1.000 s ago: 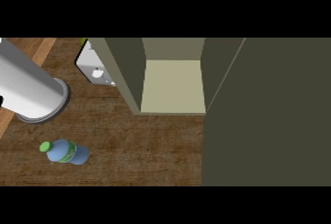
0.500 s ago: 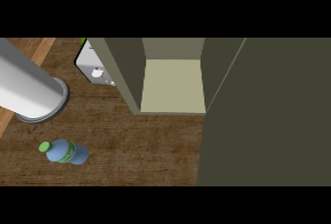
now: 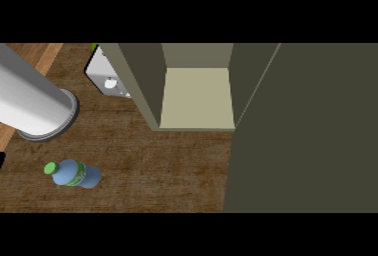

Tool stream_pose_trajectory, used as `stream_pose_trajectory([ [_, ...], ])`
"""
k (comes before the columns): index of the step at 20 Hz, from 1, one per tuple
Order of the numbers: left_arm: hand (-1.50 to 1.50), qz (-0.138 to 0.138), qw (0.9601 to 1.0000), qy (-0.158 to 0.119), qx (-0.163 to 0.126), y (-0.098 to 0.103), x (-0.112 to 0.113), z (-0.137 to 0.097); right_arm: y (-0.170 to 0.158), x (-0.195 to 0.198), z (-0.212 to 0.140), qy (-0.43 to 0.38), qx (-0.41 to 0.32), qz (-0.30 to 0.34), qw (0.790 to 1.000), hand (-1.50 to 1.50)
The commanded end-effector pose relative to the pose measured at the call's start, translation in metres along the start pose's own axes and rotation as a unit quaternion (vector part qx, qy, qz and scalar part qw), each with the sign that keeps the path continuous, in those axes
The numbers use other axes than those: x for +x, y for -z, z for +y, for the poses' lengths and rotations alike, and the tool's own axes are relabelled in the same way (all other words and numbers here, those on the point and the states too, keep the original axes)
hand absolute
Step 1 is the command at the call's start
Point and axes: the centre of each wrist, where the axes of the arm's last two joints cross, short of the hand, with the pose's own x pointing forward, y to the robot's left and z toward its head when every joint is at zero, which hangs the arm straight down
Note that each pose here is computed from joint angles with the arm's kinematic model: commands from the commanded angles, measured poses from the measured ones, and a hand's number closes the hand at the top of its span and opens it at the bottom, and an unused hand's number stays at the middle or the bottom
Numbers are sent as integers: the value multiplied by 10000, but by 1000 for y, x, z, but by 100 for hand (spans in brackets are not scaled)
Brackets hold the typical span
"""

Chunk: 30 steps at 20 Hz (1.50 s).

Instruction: Pick up the bottled water, place it into the cabinet and close the cabinet

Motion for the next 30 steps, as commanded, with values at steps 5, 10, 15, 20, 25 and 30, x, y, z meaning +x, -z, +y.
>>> stream_pose_trajectory([
  [5,-150,-427,9991,40,-6,-21,39,-9,-12,36,10,169,-54,-181,9997,-150],
  [10,-150,-375,9993,56,-3,-24,39,-12,-10,33,7,56,-70,-195,9998,-150],
  [15,-150,-403,9991,92,129,-26,38,-14,-15,39,14,53,-55,-183,9998,-150],
  [20,-150,-394,9986,314,178,-24,28,-7,-20,45,14,43,-154,-118,9998,-150],
  [25,-150,-277,9990,260,231,-17,16,-6,-19,42,15,101,-46,-130,9999,-150],
  [30,-150,-131,9987,318,370,7,2,22,-23,45,25,196,-110,-60,9997,-150],
])
